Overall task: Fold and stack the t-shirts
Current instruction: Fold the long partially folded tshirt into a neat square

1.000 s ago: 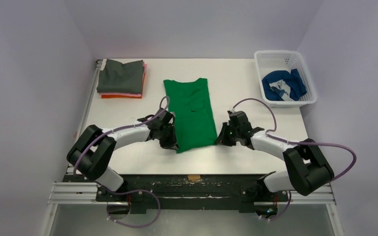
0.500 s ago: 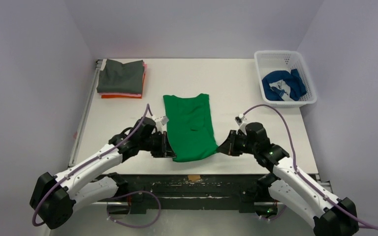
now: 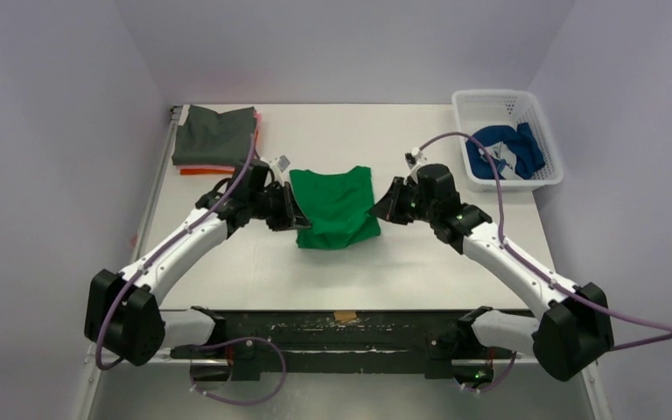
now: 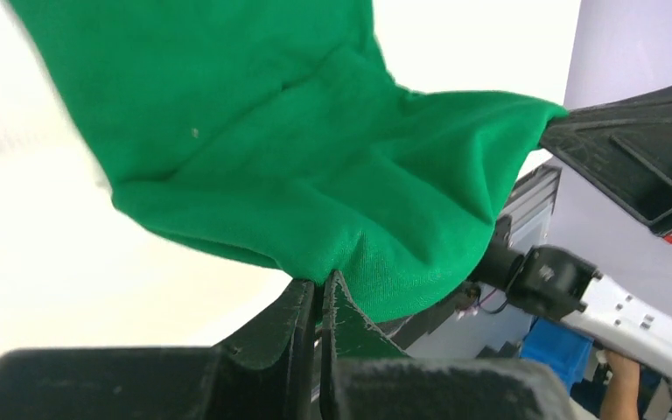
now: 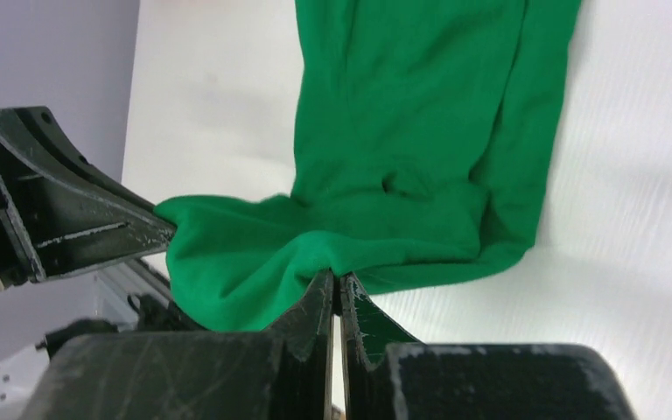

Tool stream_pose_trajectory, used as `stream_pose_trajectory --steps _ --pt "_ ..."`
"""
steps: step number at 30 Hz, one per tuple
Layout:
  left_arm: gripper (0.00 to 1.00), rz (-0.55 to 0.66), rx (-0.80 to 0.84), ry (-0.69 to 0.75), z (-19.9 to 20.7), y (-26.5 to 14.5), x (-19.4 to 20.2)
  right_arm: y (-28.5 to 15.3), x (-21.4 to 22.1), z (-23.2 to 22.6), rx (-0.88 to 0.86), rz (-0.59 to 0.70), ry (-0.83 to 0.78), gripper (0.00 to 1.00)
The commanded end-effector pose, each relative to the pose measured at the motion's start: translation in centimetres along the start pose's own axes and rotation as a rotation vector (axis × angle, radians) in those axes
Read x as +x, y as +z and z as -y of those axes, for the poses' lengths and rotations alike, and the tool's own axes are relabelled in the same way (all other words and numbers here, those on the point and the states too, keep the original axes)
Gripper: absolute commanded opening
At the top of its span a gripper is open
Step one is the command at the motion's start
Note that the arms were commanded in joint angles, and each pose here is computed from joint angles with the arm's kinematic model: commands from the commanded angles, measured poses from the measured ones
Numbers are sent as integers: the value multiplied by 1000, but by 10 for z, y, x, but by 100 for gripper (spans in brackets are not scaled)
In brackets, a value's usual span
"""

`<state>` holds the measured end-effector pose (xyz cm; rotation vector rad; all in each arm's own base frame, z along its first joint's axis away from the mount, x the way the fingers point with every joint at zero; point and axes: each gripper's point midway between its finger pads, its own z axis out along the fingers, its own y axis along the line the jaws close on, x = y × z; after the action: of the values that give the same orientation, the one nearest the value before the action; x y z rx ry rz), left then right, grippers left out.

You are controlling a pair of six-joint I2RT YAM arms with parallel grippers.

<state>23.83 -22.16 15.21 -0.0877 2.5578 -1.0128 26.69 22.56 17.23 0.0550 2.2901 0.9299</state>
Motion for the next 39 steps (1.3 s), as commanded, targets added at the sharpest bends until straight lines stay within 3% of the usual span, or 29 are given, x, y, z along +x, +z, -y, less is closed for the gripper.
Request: stream_pose_trajectory --steps 1,12,22,23,24,27,28,29,31,34,39 --pt "0 87 6 45 13 -3 -58 13 -72 -12 22 170 -65 0" --pt "0 118 -133 -43 -30 22 -140 84 -143 9 10 151 -55 0" --pt "0 76 -243 -131 -82 67 -185 157 -171 49 88 147 -29 0" --pt "3 82 -259 -135 -87 71 -190 165 -175 51 85 146 -40 0" --pt "22 97 -266 -137 -90 72 -198 172 -179 53 86 141 -49 7" --pt "50 119 -263 -158 -93 65 -214 187 -180 59 100 55 -47 57" --pt "65 140 -267 -150 -88 57 -219 185 -180 60 114 51 -53 66" --pt "80 161 -270 -138 -82 48 -221 181 -181 61 124 62 -58 71" --pt "96 199 -228 -109 -65 34 -222 166 -182 52 104 100 -67 76" --pt "100 217 -149 -71 -42 27 -209 141 -173 37 51 143 -79 79" --pt "100 120 -57 -61 -26 54 -186 134 -136 -7 -190 57 -70 79"
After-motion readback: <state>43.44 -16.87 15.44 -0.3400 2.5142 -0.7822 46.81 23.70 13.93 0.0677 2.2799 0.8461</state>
